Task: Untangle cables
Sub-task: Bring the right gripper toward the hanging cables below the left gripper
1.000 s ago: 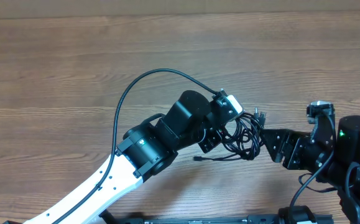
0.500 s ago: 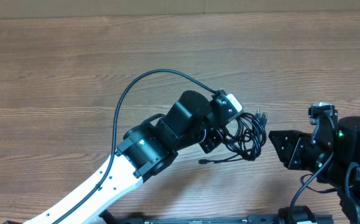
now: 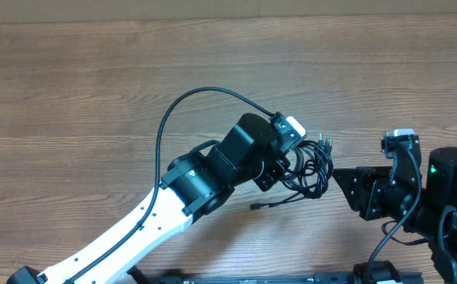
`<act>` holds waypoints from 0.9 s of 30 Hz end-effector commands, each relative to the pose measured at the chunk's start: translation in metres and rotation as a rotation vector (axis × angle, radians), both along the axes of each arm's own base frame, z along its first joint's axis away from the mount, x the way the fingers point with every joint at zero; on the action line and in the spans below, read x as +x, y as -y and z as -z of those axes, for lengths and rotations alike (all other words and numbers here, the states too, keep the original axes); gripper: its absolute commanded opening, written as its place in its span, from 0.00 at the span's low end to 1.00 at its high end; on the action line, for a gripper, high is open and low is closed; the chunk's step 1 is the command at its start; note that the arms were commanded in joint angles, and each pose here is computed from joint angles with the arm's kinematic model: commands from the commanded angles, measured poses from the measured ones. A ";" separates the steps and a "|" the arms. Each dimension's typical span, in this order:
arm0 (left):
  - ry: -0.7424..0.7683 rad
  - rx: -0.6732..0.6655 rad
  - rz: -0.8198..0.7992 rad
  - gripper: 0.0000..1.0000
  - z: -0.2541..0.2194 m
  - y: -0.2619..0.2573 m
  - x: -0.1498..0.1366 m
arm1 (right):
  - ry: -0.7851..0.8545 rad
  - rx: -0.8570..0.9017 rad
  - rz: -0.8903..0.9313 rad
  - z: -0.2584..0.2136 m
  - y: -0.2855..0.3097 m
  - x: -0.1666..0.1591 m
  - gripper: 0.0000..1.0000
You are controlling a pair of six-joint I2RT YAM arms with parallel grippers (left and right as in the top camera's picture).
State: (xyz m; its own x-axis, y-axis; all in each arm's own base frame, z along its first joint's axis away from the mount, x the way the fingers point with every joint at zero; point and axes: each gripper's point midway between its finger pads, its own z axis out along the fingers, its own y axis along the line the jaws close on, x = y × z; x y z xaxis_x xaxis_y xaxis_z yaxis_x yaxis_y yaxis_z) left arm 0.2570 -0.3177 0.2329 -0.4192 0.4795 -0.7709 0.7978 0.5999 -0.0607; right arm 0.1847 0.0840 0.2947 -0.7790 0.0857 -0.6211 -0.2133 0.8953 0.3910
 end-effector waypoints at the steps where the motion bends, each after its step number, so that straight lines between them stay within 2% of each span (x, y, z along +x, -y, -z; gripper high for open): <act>1: 0.008 -0.062 0.023 0.04 -0.017 0.010 -0.003 | 0.051 -0.048 -0.013 -0.007 0.005 0.003 0.47; 3: 0.005 -0.066 0.038 0.04 -0.018 0.013 -0.006 | 0.072 -0.074 -0.042 -0.007 0.005 0.004 0.37; 4: -0.002 -0.072 0.053 0.04 -0.018 0.015 -0.009 | 0.082 -0.085 -0.054 -0.008 0.004 0.004 0.37; 10: -0.011 -0.091 0.086 0.04 -0.020 0.021 -0.016 | 0.092 -0.095 -0.060 -0.008 0.005 0.007 0.38; 11: -0.012 -0.098 0.083 0.04 -0.021 0.022 -0.016 | 0.089 -0.095 -0.060 -0.008 0.005 0.008 0.44; 12: -0.017 -0.106 0.077 0.04 -0.022 0.023 -0.016 | 0.088 -0.095 -0.060 -0.008 0.005 0.009 0.45; 15: -0.030 -0.118 0.064 0.04 -0.023 0.023 -0.016 | 0.070 -0.096 -0.061 -0.004 0.004 0.013 0.44; 18: -0.030 -0.117 0.069 0.04 -0.023 0.024 -0.017 | 0.045 -0.098 -0.062 0.000 0.004 0.018 0.29; 20: -0.030 -0.117 0.070 0.04 -0.023 0.025 -0.018 | 0.025 -0.100 -0.063 0.004 0.003 0.021 0.25; 24: -0.031 -0.117 0.071 0.04 -0.023 0.025 -0.018 | -0.020 -0.102 -0.065 0.013 0.002 0.029 0.05; 27: -0.031 -0.117 0.071 0.04 -0.023 0.025 -0.018 | -0.037 -0.104 -0.066 0.016 0.002 0.032 0.04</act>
State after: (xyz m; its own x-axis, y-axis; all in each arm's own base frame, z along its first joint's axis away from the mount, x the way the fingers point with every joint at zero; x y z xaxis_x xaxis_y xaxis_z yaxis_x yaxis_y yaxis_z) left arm 0.2441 -0.3339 0.2405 -0.4168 0.4501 -0.7897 0.8238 0.5543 -0.1189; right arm 0.2115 0.0822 0.2735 -0.8097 -0.0321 -0.5859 -0.2607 0.9143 0.3101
